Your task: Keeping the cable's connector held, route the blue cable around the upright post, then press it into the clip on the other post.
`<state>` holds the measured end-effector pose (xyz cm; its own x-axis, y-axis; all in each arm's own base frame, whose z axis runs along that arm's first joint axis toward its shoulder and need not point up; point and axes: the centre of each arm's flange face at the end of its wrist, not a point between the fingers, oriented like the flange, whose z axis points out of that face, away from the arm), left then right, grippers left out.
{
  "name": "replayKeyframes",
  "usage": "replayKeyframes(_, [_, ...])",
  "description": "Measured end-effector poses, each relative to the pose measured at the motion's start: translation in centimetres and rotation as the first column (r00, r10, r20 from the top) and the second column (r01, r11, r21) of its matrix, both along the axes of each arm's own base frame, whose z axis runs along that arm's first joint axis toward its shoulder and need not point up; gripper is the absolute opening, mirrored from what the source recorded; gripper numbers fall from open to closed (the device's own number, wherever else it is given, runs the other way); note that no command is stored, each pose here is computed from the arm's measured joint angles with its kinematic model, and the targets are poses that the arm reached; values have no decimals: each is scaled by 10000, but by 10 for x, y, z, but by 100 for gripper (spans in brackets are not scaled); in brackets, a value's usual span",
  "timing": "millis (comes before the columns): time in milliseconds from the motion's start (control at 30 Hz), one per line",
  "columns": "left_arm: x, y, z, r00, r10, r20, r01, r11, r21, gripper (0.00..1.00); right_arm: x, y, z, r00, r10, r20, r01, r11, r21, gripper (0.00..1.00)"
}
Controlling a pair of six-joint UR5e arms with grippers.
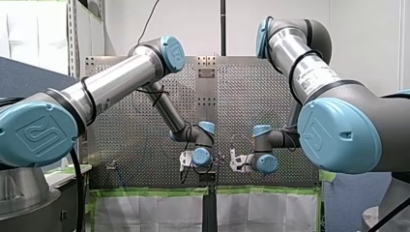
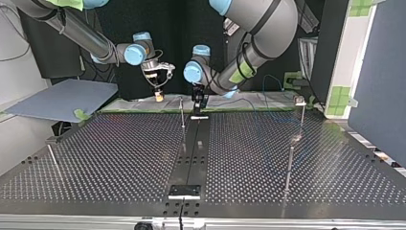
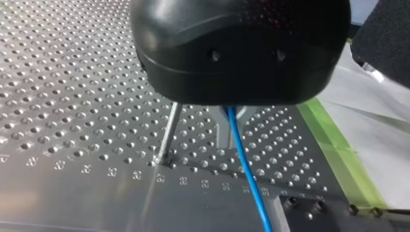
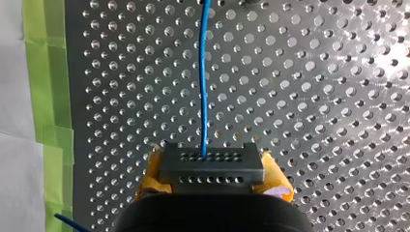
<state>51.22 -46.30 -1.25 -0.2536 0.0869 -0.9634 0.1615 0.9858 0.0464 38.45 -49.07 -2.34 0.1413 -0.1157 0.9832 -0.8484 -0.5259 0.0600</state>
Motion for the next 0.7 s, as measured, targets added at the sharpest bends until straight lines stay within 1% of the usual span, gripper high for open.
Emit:
replayKeyframes(300, [4, 3, 0, 9999, -120, -45, 120, 9999, -119, 0, 2, -6, 5, 10000, -23, 47, 23, 10000, -14, 0])
replayKeyframes(500, [10, 8, -1, 9999, -107, -92, 105, 9997, -236, 0, 1, -8, 8, 10000, -41, 58, 41, 10000, -11, 0])
replayKeyframes(700, [16, 12, -1, 9996, -224, -150, 216, 9985, -508, 0, -1, -8, 10, 10000, -40, -8, 40, 9999, 98, 0])
